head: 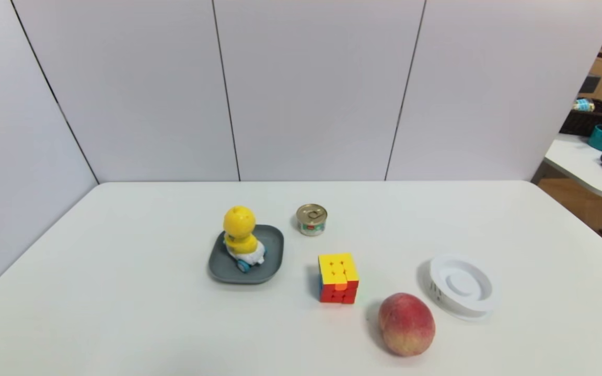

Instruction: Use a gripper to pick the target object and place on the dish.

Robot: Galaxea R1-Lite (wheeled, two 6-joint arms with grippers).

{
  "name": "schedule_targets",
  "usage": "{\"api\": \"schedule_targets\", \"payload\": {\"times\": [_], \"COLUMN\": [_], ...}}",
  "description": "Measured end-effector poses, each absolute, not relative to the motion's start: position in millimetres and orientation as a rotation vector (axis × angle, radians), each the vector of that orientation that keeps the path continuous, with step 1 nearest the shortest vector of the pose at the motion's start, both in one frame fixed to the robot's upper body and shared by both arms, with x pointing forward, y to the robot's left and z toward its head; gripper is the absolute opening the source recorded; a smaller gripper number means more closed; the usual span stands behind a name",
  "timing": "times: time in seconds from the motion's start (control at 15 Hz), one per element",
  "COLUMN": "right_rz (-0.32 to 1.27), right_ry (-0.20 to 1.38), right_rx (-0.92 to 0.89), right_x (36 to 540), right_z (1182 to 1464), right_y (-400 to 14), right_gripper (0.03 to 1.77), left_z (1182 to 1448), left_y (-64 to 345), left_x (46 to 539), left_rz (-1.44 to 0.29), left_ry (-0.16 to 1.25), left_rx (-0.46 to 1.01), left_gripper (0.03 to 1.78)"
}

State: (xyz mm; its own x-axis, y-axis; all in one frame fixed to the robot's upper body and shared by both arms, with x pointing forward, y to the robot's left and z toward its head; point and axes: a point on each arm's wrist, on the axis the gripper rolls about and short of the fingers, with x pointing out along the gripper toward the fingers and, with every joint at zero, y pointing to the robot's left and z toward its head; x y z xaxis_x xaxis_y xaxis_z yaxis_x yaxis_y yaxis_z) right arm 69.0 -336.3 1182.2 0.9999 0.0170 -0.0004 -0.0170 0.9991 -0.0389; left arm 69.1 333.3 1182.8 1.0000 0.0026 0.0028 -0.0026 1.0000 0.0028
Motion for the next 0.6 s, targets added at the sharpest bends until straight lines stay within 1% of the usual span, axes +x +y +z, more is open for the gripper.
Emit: {"api": "schedule_targets", "payload": {"times": [0.6], "right_rz": [0.011], "right_ry": [0.000], "right_rx": [-0.024], "right_x": [69.0], "right_z": [1182.2], "right_y": [-336.4], "right_gripper": [1.71], "left_z": [1182.8], "left_y": [333.3], "left_x": [69.1], "left_rz": [0.003], "left_ry": [-0.003], "left_rx": [0.004], "left_gripper": [1.69]}}
